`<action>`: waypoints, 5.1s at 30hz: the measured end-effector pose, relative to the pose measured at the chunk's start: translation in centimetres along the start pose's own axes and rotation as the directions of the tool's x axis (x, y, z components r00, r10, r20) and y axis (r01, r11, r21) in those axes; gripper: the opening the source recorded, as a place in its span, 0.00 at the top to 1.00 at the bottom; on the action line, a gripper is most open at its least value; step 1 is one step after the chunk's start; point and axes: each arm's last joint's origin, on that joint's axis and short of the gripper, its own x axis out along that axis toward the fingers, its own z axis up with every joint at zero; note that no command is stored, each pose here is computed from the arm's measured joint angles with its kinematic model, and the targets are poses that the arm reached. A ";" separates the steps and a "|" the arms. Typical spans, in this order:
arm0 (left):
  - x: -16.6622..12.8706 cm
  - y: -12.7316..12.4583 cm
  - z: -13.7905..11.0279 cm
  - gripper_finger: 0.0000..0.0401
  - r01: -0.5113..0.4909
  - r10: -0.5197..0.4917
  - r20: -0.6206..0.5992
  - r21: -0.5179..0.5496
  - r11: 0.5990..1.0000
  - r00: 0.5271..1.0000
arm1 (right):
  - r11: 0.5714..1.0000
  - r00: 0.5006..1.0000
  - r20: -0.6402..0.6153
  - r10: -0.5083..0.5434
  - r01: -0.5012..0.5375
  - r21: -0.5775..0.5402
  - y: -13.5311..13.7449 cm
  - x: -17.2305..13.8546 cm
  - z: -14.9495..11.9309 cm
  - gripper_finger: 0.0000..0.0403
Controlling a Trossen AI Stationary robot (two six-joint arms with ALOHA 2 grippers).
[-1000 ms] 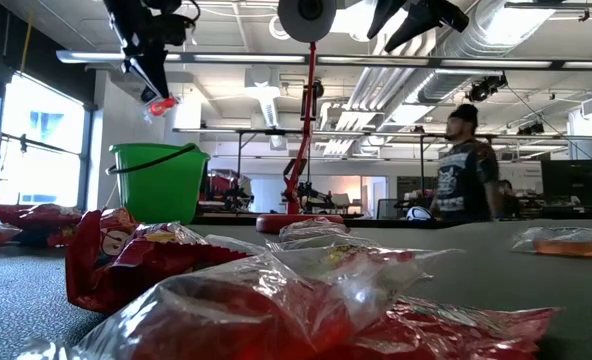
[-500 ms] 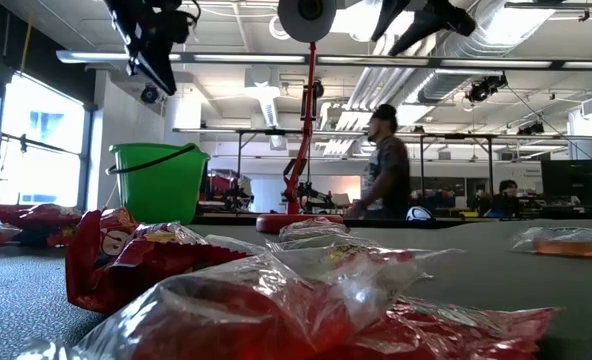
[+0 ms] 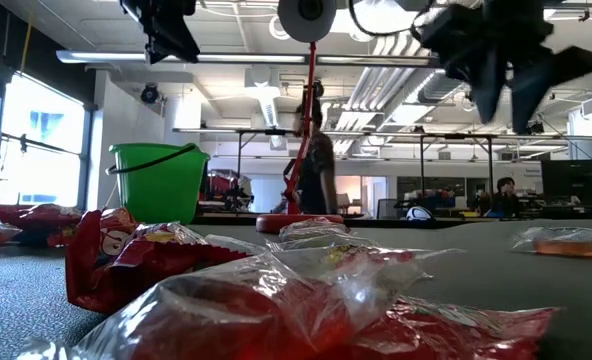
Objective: Sort candy
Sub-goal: Put the blue gummy into the green bucket
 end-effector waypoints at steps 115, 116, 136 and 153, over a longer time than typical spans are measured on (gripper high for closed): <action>8.2 -14.6 8.1 0.56 0.162 -0.357 0.706 0.330 0.930 0.612 | 0.748 0.220 0.770 0.599 0.189 -0.636 9.3 -15.2 1.0 0.96; 8.3 -14.6 8.1 0.55 0.162 -0.358 0.707 0.331 0.930 0.611 | 0.747 0.221 0.768 0.601 0.188 -0.638 9.4 -15.2 1.0 0.96; 9.6 -14.8 8.1 0.58 0.164 -0.358 0.698 0.331 0.929 0.620 | 0.707 0.219 0.731 0.646 0.190 -0.681 9.9 -15.0 0.9 0.96; 9.7 -14.7 7.9 0.97 0.163 -0.353 0.685 0.327 0.931 0.637 | 0.696 0.236 0.724 0.648 0.204 -0.689 10.2 -14.5 1.0 0.96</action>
